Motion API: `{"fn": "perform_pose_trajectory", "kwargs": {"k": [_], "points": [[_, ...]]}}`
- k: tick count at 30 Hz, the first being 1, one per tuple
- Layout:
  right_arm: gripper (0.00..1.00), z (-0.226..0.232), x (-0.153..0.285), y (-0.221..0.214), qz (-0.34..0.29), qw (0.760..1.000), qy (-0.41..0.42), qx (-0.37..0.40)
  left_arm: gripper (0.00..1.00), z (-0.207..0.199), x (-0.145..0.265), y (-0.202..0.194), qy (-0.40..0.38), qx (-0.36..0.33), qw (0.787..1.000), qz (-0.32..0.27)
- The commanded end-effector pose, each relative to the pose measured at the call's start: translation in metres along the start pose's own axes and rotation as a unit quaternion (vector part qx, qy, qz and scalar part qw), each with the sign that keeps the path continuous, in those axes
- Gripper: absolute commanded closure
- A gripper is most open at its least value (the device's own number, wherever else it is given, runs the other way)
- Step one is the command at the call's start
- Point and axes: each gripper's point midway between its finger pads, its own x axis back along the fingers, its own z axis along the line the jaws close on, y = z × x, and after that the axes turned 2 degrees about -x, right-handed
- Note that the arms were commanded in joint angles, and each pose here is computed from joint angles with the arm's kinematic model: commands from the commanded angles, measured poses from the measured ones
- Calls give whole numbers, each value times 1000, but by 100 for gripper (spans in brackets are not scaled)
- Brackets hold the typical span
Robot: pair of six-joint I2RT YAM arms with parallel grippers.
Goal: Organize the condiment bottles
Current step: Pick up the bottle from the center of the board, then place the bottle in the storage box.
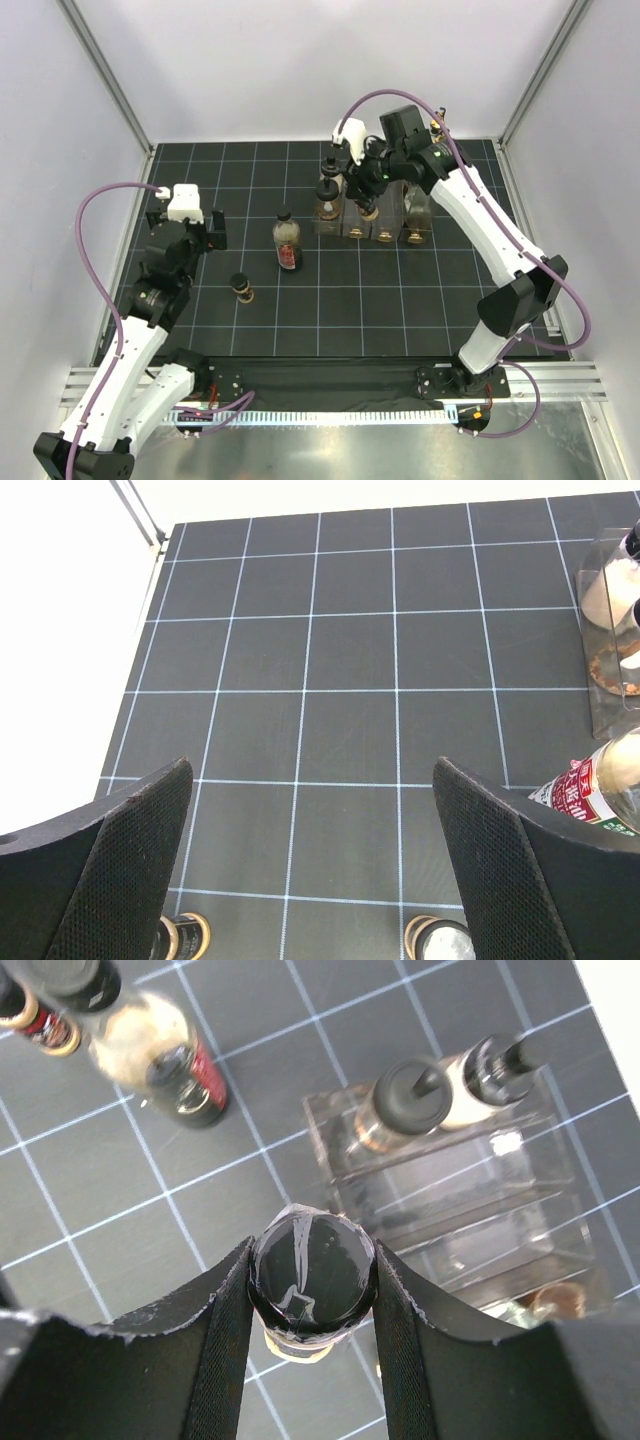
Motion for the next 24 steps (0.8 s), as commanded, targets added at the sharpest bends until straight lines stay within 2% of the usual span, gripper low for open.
{"fn": "perform_pose_trajectory", "kwargs": {"k": [1,11,15,19,24], "points": [[96,-18,9,41,-64,997,-27,33,0,6,0,15,15,9,999,-31],[96,-61,10,68,-134,988,-71,-6,0,7,1,15,17,7,999,-31],[96,-81,1,70,-150,984,-95,-30,0,8,0,14,18,6,999,-30],[96,-105,-10,71,-192,972,-124,-50,0,9,0,13,22,5,999,-29],[96,-139,-26,59,-206,964,-150,-77,0,10,-2,11,27,4,999,-24]]}}
